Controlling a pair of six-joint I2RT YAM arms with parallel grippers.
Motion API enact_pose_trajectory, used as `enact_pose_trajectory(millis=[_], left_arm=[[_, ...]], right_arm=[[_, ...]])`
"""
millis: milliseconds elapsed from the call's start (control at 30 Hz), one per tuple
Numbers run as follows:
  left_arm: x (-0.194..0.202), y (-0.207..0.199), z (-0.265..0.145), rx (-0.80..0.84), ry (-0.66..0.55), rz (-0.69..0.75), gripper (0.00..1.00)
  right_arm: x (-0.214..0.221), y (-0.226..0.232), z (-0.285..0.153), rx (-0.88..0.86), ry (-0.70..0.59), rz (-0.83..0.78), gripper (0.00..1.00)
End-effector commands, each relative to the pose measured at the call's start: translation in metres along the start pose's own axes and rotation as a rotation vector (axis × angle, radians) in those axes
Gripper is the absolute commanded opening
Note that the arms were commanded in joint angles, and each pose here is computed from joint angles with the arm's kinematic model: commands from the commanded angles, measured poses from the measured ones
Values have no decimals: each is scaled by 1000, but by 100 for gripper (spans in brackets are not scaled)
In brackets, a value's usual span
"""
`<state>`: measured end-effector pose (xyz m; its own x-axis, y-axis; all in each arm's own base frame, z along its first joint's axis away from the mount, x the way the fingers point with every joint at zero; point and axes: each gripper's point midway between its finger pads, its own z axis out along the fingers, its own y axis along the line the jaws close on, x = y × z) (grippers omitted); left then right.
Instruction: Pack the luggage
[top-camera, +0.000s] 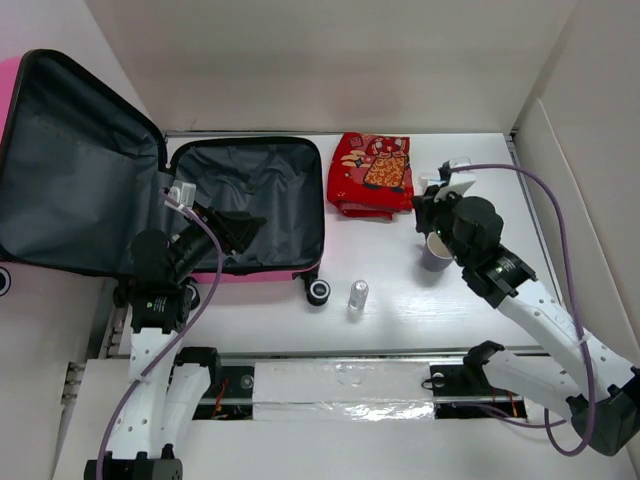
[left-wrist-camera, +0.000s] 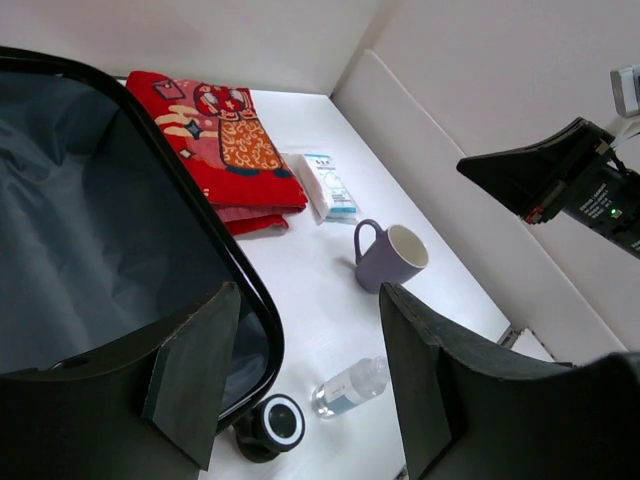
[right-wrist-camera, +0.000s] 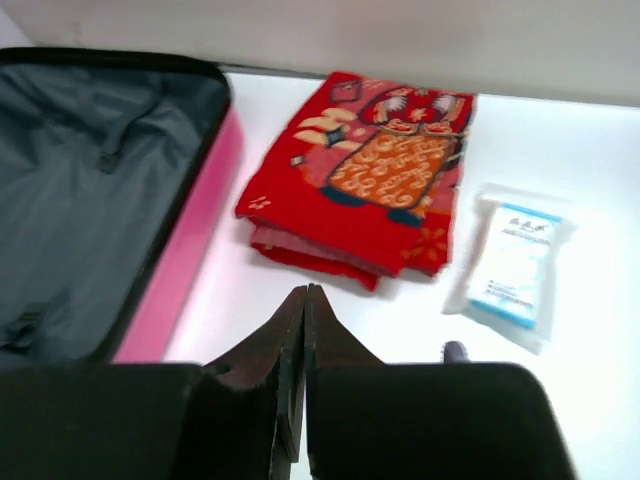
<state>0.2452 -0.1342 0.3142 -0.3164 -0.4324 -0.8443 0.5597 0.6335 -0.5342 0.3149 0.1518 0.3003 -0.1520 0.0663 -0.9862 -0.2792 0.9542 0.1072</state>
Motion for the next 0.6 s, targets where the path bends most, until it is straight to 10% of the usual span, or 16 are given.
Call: enact_pose_trajectory(millis=[0, 133, 267, 367, 567], left_arm=[[-12, -13, -1, 39, -18, 61, 56], [-8, -12, 0, 43, 1, 43, 54], [-8, -11, 3, 57, 3, 36, 52], [-7, -13, 3, 66, 8, 40, 51], [-10, -13, 1, 55, -6, 56, 55]], right_arm=[[30, 28, -4, -159, 98, -28, 0], [40, 72, -26, -352, 133, -99, 0], [36, 104, -51, -458, 133, -135, 75], [46, 110, -61, -452, 161, -175, 100], [106, 95, -66, -335, 292, -173, 100]])
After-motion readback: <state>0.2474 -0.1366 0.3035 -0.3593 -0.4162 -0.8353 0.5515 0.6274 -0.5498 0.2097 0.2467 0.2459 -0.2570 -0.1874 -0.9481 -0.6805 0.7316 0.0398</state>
